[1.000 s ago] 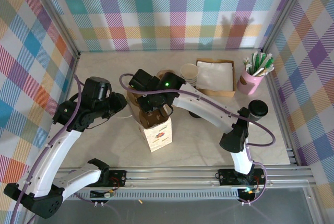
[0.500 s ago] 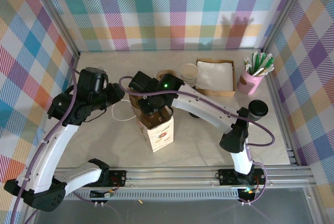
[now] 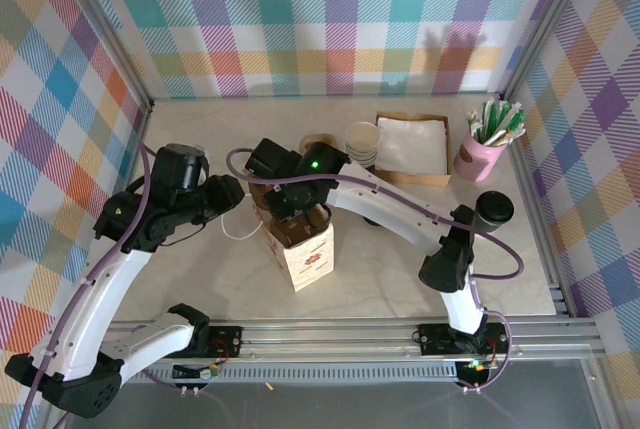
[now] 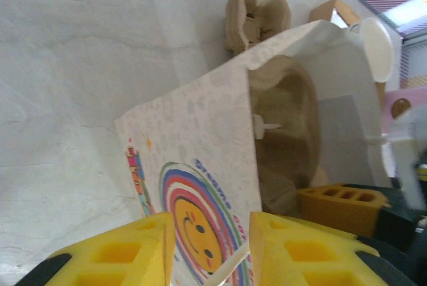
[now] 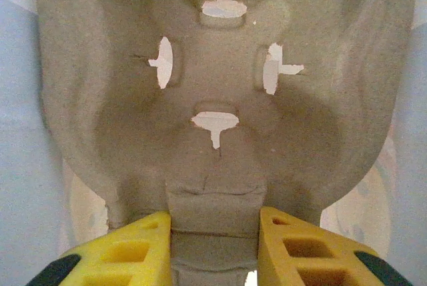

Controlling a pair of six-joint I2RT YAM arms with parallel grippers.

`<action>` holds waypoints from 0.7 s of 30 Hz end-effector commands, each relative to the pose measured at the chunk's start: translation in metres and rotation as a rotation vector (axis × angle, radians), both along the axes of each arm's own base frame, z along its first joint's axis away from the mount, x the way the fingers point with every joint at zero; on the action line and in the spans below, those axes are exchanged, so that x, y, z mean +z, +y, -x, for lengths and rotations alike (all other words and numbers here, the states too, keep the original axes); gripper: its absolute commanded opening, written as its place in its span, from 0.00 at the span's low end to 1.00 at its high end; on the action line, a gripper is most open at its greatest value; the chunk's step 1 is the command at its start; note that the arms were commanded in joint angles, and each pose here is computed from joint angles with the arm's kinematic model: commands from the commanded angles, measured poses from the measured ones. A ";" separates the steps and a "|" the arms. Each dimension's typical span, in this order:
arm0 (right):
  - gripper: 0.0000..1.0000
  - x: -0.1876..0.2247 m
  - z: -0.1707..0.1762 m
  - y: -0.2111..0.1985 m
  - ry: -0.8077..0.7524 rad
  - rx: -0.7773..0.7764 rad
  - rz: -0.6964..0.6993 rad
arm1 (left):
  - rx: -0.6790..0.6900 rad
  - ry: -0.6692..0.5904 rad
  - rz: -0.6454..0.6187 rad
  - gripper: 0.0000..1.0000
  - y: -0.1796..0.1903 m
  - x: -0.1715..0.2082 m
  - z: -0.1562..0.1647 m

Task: Pack the takeout coffee

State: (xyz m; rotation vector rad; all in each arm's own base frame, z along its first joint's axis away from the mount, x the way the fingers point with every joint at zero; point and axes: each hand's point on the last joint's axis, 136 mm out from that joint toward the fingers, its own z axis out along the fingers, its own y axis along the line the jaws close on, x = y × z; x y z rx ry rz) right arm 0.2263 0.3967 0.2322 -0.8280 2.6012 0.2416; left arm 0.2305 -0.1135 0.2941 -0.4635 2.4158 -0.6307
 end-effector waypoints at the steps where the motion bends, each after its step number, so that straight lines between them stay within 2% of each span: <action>1: 0.31 -0.012 0.004 -0.004 0.015 0.014 0.062 | -0.032 0.024 0.053 0.35 -0.011 -0.004 0.001; 10: 0.31 -0.018 0.004 -0.002 0.028 0.017 0.080 | 0.059 -0.059 -0.018 0.35 0.021 0.031 0.013; 14: 0.31 -0.020 0.004 -0.002 0.033 0.017 0.083 | 0.026 -0.059 0.053 0.35 0.011 0.042 0.020; 21: 0.31 -0.022 0.005 -0.001 0.041 0.017 0.084 | 0.021 -0.015 0.199 0.34 -0.005 0.039 0.029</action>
